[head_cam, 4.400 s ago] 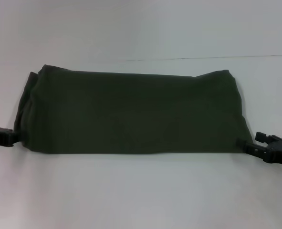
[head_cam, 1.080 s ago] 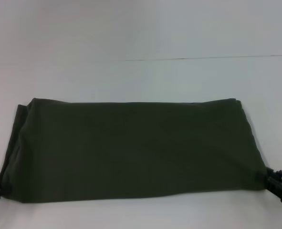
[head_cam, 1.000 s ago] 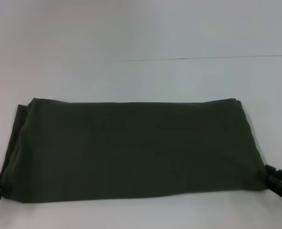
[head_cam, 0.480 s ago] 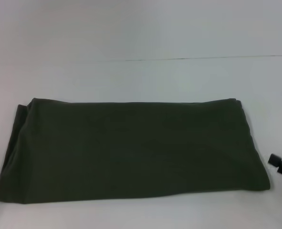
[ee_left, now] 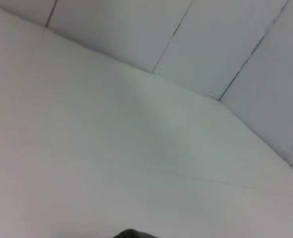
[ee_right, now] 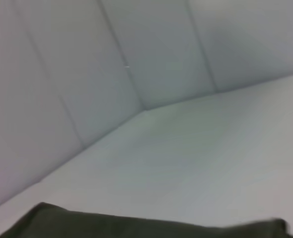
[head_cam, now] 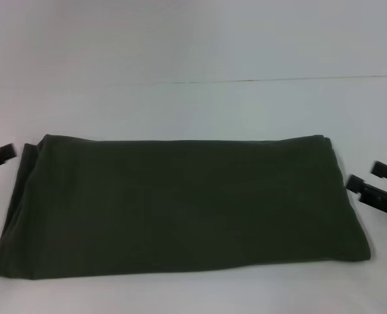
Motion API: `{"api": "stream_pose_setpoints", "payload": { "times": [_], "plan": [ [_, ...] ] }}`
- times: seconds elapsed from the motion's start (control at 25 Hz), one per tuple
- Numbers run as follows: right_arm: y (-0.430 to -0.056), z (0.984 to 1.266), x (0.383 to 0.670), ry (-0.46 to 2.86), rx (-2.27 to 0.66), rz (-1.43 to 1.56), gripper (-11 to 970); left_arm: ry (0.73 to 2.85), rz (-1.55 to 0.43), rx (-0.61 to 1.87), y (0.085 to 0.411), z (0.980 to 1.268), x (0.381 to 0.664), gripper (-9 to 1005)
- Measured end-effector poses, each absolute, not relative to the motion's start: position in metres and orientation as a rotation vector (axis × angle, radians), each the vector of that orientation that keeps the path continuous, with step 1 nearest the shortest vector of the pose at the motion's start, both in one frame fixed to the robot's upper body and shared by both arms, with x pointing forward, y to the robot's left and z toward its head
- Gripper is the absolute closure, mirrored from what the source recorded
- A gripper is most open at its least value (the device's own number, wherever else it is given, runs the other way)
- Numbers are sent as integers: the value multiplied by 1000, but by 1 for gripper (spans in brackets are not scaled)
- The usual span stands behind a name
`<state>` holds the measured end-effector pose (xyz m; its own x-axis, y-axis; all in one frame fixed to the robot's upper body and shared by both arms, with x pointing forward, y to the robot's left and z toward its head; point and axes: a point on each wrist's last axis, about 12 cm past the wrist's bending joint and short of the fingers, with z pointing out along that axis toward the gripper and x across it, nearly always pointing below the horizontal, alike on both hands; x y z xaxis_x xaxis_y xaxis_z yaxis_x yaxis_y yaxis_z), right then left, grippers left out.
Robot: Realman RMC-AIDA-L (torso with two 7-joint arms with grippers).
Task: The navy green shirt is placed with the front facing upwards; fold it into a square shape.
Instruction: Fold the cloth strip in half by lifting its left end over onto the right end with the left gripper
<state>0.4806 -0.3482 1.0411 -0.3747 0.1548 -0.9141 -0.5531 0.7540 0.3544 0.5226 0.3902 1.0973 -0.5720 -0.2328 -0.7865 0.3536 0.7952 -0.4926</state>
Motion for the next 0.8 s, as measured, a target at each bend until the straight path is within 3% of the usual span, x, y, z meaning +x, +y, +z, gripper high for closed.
{"api": "stream_pose_setpoints", "payload": {
  "times": [0.24,0.8],
  "plan": [
    [-330,1046,497,1787,-390,811,30,2102,-788,11,376,1078,540,415],
    [-312,1047,511,1783,-433,858,34,2170,-806,-90,363,1053,541,416]
  ]
}}
